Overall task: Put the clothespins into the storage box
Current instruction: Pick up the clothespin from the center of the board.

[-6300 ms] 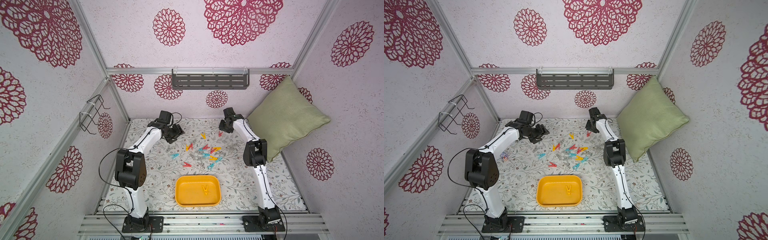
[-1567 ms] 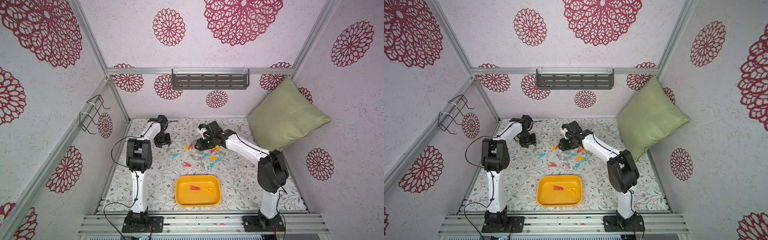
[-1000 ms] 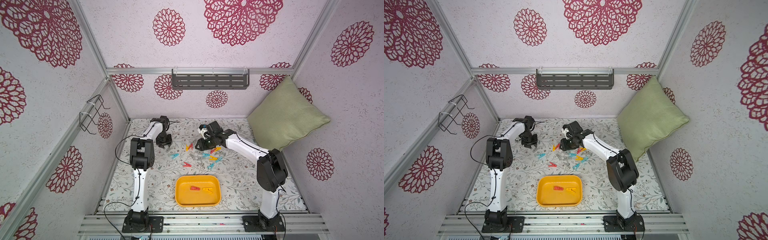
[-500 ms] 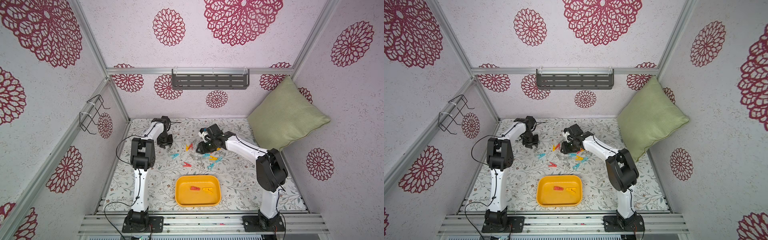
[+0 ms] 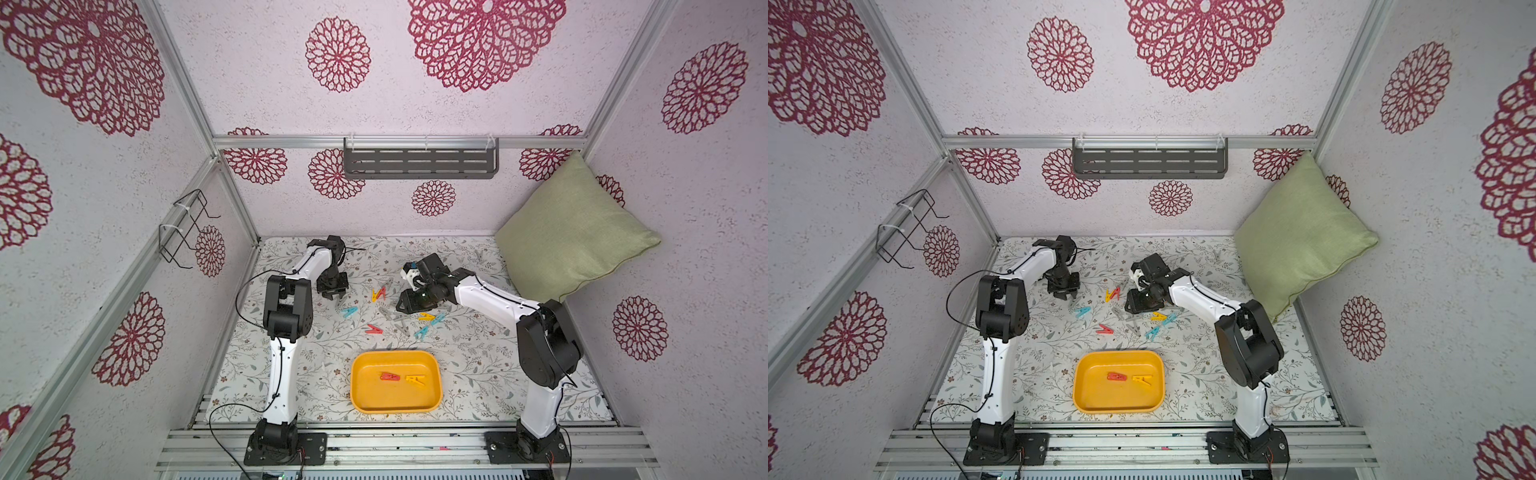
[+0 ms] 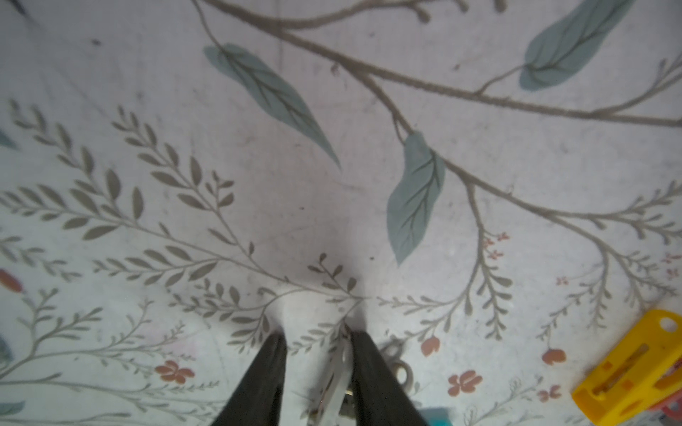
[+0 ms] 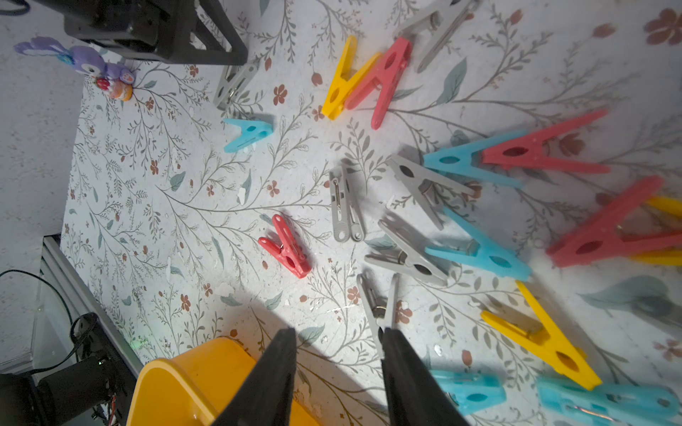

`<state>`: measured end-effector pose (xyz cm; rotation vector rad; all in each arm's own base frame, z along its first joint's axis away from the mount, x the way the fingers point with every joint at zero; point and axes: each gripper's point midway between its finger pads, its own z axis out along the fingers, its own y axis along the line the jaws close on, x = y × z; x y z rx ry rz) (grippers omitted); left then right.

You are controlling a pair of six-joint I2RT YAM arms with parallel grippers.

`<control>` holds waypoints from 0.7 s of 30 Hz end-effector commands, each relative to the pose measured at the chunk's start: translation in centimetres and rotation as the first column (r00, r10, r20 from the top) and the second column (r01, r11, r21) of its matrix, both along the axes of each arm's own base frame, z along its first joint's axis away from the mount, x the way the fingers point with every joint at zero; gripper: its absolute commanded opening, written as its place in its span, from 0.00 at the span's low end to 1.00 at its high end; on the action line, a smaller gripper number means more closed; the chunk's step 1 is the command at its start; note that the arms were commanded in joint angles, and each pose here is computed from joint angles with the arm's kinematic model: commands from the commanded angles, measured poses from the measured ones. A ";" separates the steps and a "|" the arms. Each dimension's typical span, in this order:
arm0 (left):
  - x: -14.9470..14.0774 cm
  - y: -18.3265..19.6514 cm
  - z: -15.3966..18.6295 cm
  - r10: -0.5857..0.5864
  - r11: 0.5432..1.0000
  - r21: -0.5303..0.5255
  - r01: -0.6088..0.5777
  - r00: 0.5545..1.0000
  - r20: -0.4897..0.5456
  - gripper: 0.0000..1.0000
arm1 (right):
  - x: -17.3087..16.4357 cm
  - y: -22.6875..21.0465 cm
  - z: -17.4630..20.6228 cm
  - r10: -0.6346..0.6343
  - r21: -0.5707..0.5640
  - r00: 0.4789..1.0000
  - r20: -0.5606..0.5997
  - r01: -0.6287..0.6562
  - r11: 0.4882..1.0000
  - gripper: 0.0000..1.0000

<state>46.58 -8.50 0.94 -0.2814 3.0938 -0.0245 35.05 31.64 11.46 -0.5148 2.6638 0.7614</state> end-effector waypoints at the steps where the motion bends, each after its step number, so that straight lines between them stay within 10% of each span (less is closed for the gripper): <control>1: -0.6 -0.6 -1.3 -0.012 1.000 -0.013 0.012 0.999 -0.036 0.28 | 0.3 -0.1 3.0 -0.014 0.049 0.999 0.051 0.011 0.999 0.44; 10: -1.5 -1.1 1.4 0.008 0.999 -0.048 -0.008 1.000 -0.005 0.04 | 0.5 -0.5 2.7 -0.040 0.031 0.998 0.054 0.039 0.999 0.50; 21: -6.9 -4.1 10.2 0.042 0.990 -0.140 -0.027 0.993 0.106 0.00 | -0.3 -1.0 2.9 -0.047 0.054 0.997 0.064 0.043 0.998 0.61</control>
